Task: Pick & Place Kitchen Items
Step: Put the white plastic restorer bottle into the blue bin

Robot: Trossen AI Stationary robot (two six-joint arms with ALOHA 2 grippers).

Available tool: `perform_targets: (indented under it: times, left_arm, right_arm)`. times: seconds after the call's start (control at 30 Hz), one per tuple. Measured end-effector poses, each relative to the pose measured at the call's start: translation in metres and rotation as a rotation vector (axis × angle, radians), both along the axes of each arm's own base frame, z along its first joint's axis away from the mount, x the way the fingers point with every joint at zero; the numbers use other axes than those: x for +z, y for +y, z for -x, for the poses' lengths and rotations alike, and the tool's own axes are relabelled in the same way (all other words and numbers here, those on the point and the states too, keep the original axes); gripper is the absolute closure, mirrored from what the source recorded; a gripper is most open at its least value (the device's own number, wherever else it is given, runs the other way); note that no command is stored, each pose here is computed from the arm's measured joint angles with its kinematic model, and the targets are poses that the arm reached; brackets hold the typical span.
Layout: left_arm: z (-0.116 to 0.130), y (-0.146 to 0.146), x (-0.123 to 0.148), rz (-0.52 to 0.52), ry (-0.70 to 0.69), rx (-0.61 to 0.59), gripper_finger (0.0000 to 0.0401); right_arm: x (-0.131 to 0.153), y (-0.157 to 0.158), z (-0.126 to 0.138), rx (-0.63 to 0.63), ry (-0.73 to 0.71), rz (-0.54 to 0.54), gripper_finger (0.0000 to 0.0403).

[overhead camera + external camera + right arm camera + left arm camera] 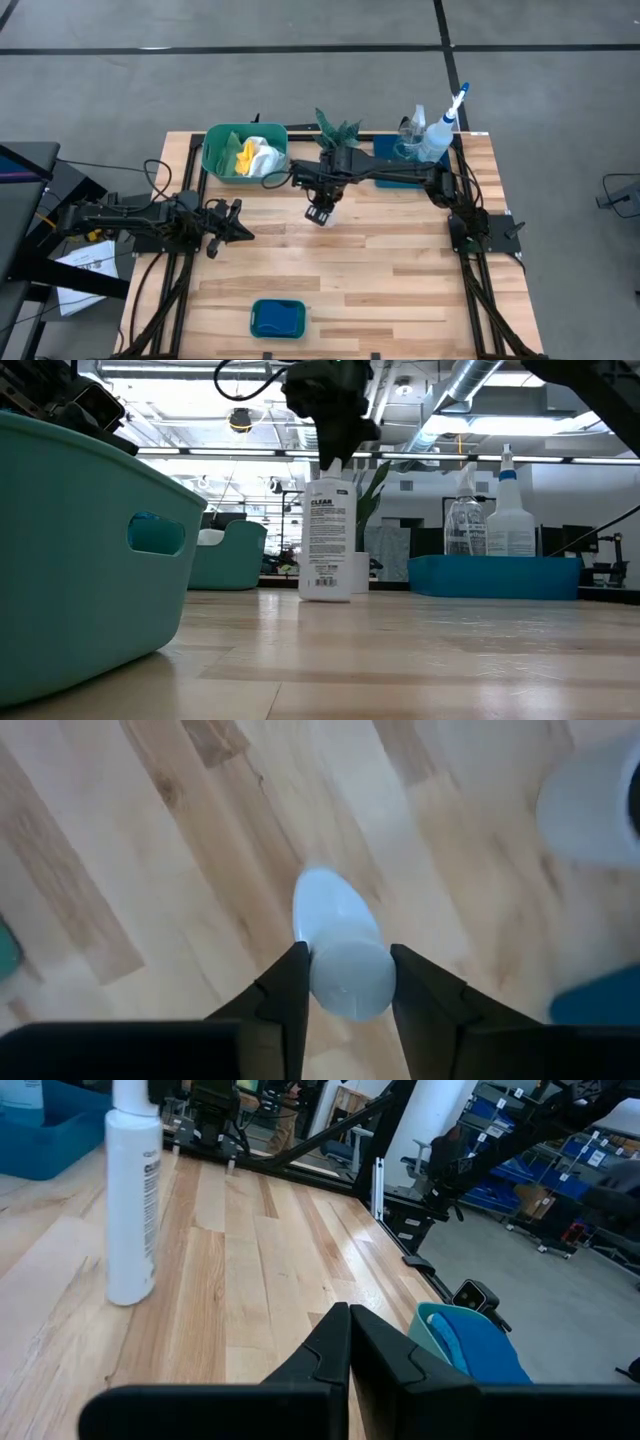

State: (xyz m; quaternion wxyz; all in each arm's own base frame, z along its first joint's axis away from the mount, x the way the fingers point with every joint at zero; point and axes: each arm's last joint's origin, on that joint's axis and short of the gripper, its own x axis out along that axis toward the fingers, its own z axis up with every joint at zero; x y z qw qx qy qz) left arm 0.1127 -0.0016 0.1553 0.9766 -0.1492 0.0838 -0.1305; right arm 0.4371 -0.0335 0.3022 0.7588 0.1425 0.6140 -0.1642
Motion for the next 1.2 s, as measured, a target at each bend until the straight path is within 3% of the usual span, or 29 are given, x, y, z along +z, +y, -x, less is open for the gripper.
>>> perform_targets:
  times: [0.77, 1.2]
  left_arm:
    - [0.0, 0.0, 0.0, 0.0, 0.0, -0.003, 0.0398]
    - [0.0, 0.0, -0.001, 0.0, 0.006, 0.0, 0.0398]
  right_arm:
    - [0.007, 0.064, 0.014, -0.273, 0.058, -0.065, 0.0295]
    - [0.08, 0.069, 0.06, -0.461, -0.191, -0.015, 0.0295]
